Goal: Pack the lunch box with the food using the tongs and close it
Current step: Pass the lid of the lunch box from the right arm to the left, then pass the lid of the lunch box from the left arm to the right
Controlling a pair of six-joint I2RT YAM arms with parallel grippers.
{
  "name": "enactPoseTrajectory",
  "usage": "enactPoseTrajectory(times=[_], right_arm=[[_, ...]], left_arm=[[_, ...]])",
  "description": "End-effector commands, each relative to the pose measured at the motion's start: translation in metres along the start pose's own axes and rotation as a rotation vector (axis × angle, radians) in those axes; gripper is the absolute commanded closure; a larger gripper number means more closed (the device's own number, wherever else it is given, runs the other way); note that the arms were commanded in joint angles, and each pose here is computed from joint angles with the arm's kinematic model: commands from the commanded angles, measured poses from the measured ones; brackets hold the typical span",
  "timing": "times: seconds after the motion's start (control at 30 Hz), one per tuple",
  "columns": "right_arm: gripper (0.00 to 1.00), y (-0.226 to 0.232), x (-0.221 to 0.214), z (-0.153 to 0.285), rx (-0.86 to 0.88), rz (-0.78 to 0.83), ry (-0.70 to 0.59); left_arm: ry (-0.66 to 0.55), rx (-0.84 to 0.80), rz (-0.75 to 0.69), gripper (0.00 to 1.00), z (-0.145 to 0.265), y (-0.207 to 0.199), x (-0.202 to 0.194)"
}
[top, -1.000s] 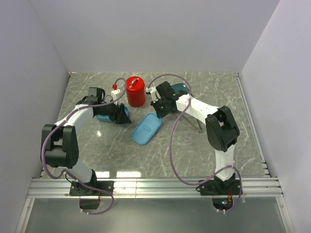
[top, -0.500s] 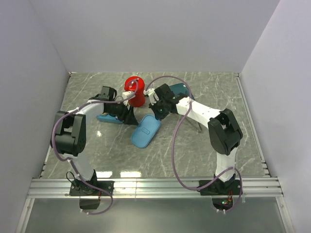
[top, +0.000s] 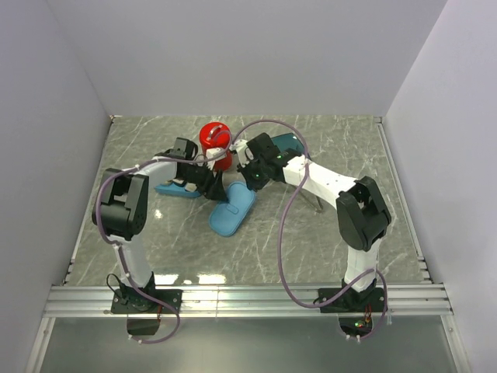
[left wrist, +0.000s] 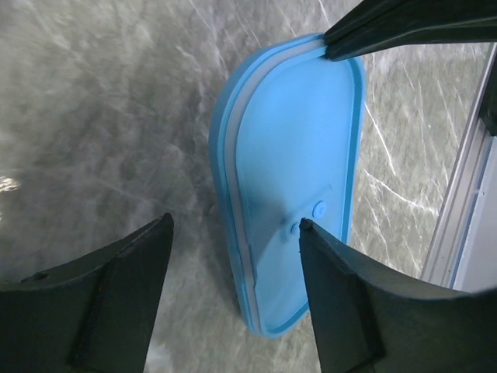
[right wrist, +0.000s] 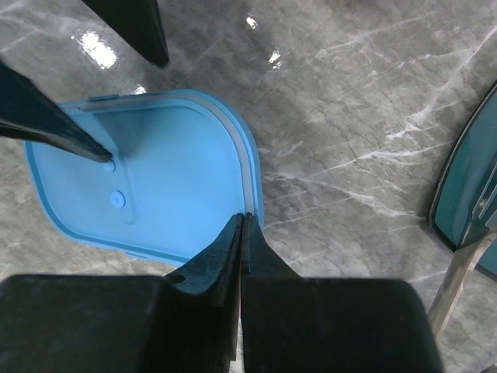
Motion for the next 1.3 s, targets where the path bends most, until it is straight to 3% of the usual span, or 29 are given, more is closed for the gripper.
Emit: enactPoseTrajectory(times=[0.0,0.07,0.13,0.3,0.47,0.57,0.67,0.8,0.97,1.07,1.13,1.17,1.27], right_arm=[[1.0,0.008,0.018,0.023,0.001,0.033,-0.097],[1.0,0.008,0.018,0.025,-0.001,0.033,-0.101],[1.0,0.008,0.017,0.025,-0.002,0.032,-0.1],[1.0,0.007,0.018,0.029,-0.018,0.028,-0.105],[1.0,0.003,0.021,0.046,-0.024,-0.017,-0.101],[1.0,-0.006,0.022,0.065,-0.01,-0.066,-0.114],[0.92,-0.019,0.023,0.089,0.035,-0.126,-0.123],[0.67,-0.04,0.018,0.121,0.097,-0.215,-0.163],[0.61,-0.067,0.014,0.152,0.105,-0.322,-0.218],[0.59,-0.076,0.015,0.16,0.158,-0.397,-0.237],[0.58,-0.074,0.017,0.161,0.242,-0.423,-0.235],[0.55,-0.072,0.02,0.162,0.27,-0.451,-0.237],[0.44,-0.062,0.024,0.16,0.431,-0.465,-0.238]], left_arm=[[-0.022,-0.054,-0.032,0.29,-0.008,-0.002,0.01],[-0.015,-0.064,-0.031,0.3,-0.011,-0.002,0.009],[-0.012,-0.088,-0.035,0.4,-0.014,-0.003,0.008],[-0.022,-0.149,-0.041,0.75,-0.009,-0.014,0.009],[-0.045,-0.173,-0.039,0.99,0.002,-0.031,0.015],[-0.061,-0.18,-0.046,1.0,0.012,-0.043,0.02],[-0.071,-0.173,-0.059,1.0,0.024,-0.056,0.025],[-0.118,-0.123,-0.136,1.0,0.045,-0.078,0.04],[-0.129,0.003,-0.252,1.0,0.068,-0.091,0.049],[-0.149,0.096,-0.377,1.0,0.081,-0.103,0.053],[-0.186,0.227,-0.541,1.0,0.092,-0.113,0.058],[-0.239,0.325,-0.657,1.0,0.106,-0.121,0.068],[-0.243,0.422,-0.823,1.0,0.108,-0.131,0.063]])
Point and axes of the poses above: each gripper's point midway between its finger pads, its own z axis back along the fingers, its own y axis along the line the jaws close on, x = y × z, the point moved 8 cm from there along z, back along the fingers, and after that the axes turned 4 degrees about -z, right-handed, at the moved point
